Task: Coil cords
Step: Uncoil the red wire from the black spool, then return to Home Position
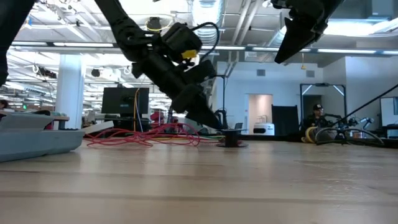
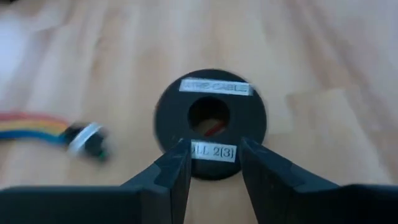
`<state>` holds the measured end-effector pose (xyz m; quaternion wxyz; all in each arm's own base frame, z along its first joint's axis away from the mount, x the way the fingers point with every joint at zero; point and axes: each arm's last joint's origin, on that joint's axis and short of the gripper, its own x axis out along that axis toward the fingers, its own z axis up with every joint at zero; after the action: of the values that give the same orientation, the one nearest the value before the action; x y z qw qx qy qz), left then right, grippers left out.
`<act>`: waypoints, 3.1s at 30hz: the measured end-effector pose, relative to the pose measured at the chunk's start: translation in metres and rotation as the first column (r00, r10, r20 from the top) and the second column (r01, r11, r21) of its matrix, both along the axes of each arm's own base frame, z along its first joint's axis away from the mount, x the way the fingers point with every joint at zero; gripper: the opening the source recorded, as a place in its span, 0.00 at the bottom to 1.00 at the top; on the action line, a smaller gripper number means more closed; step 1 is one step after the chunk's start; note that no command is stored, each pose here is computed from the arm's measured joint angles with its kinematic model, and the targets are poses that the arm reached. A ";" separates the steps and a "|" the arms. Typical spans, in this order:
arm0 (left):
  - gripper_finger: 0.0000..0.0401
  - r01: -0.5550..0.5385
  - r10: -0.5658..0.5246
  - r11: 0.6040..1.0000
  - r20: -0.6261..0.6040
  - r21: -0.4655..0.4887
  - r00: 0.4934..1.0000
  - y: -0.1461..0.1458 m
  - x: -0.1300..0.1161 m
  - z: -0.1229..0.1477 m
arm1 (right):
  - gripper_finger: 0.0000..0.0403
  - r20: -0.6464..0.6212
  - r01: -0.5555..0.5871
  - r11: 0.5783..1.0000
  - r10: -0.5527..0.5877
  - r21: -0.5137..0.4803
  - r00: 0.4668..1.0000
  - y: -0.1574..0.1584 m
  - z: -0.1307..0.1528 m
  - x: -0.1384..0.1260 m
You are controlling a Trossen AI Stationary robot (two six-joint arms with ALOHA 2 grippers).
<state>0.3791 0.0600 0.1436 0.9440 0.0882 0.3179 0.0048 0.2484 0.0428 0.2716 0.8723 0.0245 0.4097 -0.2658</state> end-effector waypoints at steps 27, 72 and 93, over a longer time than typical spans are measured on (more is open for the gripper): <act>0.31 0.184 -0.185 0.983 0.104 0.016 0.977 -0.053 0.019 0.083 | 0.01 0.077 0.035 0.995 -0.028 -0.090 0.997 0.018 0.015 -0.026; 0.31 -0.135 0.081 0.984 0.390 0.113 0.917 -0.051 -0.172 0.169 | 0.00 0.513 -0.028 0.979 0.130 -0.202 0.848 0.021 -0.004 -0.121; 0.31 -0.151 0.120 0.989 0.589 0.003 0.799 -0.043 -0.234 0.129 | 0.00 0.613 -0.230 0.922 0.379 -0.310 0.693 -0.023 -0.004 -0.087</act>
<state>0.1449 0.0168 0.2723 0.9907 0.0828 0.0159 0.1073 0.1616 0.0193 0.2672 0.9895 -0.0432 0.0414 -0.1319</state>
